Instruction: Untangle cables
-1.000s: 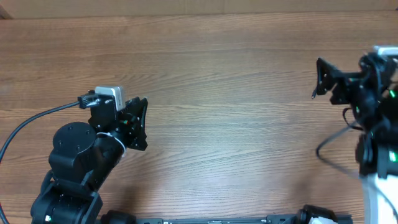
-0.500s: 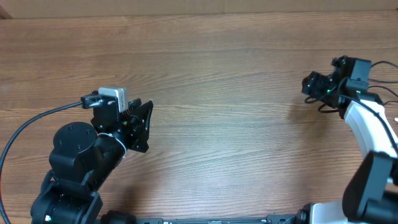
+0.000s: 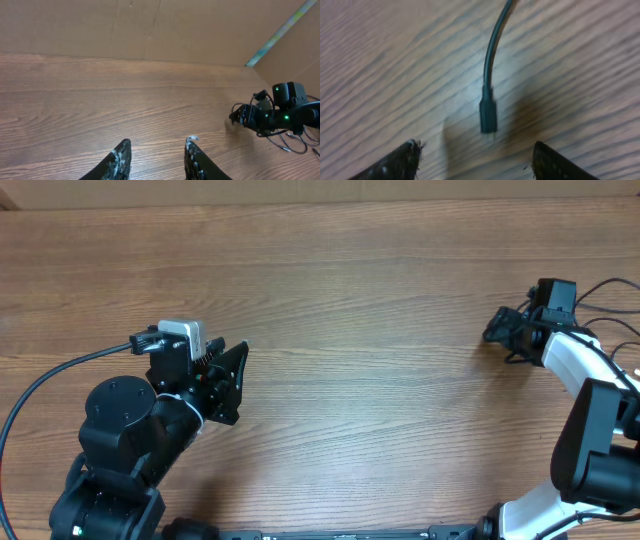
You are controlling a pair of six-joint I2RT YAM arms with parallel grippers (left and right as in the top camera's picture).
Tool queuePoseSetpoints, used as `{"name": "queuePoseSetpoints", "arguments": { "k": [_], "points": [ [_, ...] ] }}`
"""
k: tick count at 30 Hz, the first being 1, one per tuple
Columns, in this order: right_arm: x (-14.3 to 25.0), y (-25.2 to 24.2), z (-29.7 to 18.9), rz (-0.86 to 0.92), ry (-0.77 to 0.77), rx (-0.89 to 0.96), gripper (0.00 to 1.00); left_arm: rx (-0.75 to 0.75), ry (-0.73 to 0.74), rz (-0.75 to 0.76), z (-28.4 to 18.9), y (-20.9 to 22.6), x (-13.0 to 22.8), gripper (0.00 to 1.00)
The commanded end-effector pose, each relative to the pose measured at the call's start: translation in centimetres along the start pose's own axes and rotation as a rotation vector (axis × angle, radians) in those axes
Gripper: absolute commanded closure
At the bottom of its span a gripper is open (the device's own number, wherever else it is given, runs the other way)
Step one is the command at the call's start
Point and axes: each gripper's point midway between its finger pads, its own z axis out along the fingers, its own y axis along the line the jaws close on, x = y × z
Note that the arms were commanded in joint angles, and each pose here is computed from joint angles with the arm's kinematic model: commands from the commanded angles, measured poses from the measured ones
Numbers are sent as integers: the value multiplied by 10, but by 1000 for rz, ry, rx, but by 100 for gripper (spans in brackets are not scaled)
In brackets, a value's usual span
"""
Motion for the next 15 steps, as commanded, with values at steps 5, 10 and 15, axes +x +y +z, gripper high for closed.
{"name": "queuePoseSetpoints", "arguments": {
  "k": [5,10,15],
  "points": [
    [-11,-5,9,-56,-50,38,40,27,-24,26,-7,-8,-9,65],
    [2,-9,27,-73,-7,49,42,34,-22,26,-7,-9,-8,64],
    [16,-14,43,-73,38,61,96,34,-23,26,-7,-9,-8,64]
  ]
}}
